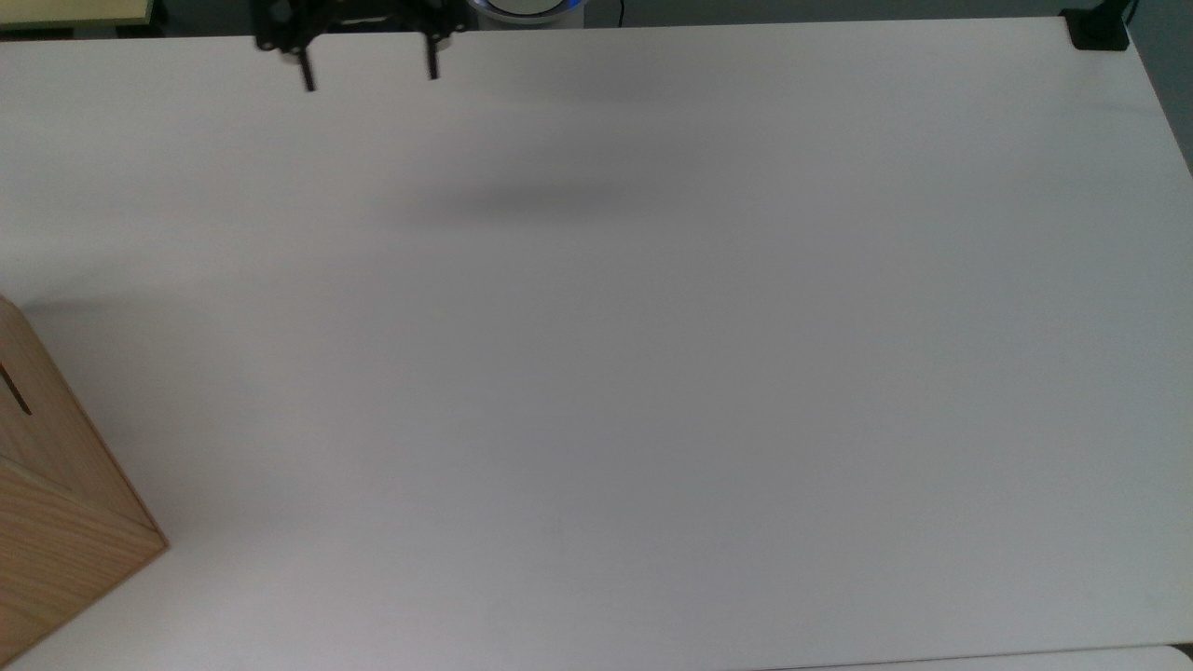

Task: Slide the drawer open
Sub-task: 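Move the gripper toward the black handle of the wooden cabinet's upper drawer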

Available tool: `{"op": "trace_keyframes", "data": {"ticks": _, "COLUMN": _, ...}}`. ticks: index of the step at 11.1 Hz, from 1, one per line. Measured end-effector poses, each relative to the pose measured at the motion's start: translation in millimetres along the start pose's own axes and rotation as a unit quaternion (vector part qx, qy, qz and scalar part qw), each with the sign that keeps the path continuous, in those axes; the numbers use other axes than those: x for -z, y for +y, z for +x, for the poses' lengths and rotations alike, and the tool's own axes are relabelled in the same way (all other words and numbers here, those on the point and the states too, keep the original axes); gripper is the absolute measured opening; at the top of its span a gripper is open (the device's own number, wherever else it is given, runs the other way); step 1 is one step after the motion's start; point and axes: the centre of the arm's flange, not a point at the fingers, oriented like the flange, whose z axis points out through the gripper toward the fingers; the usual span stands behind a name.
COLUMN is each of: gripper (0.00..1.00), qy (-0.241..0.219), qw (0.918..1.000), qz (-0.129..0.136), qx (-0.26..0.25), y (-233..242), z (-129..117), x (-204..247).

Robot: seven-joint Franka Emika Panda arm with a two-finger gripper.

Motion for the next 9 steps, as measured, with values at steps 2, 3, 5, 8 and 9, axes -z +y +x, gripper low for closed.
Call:
{"op": "trace_keyframes", "data": {"ticks": 2, "gripper": 1.00, "qy": 0.027, "qw": 0.9951, "qz": -0.066, "qx": 0.069, "y": 21.4, "z": 12.1, "x": -6.4}}
{"op": "trace_keyframes", "data": {"ticks": 3, "gripper": 1.00, "qy": 0.045, "qw": 0.9901, "qz": -0.101, "qx": 0.087, "y": 35.1, "z": 17.9, "x": -9.2}}
{"op": "trace_keyframes", "data": {"ticks": 5, "gripper": 0.99, "qy": 0.076, "qw": 0.9766, "qz": -0.162, "qx": 0.119, "y": 71.8, "z": 20.2, "x": -14.0}}
{"op": "trace_keyframes", "data": {"ticks": 8, "gripper": 0.97, "qy": 0.116, "qw": 0.9566, "qz": -0.236, "qx": 0.126, "y": 126.3, "z": 18.9, "x": -36.7}}
{"op": "trace_keyframes", "data": {"ticks": 9, "gripper": 0.96, "qy": 0.120, "qw": 0.9503, "qz": -0.255, "qx": 0.133, "y": 139.4, "z": 20.7, "x": -53.6}}
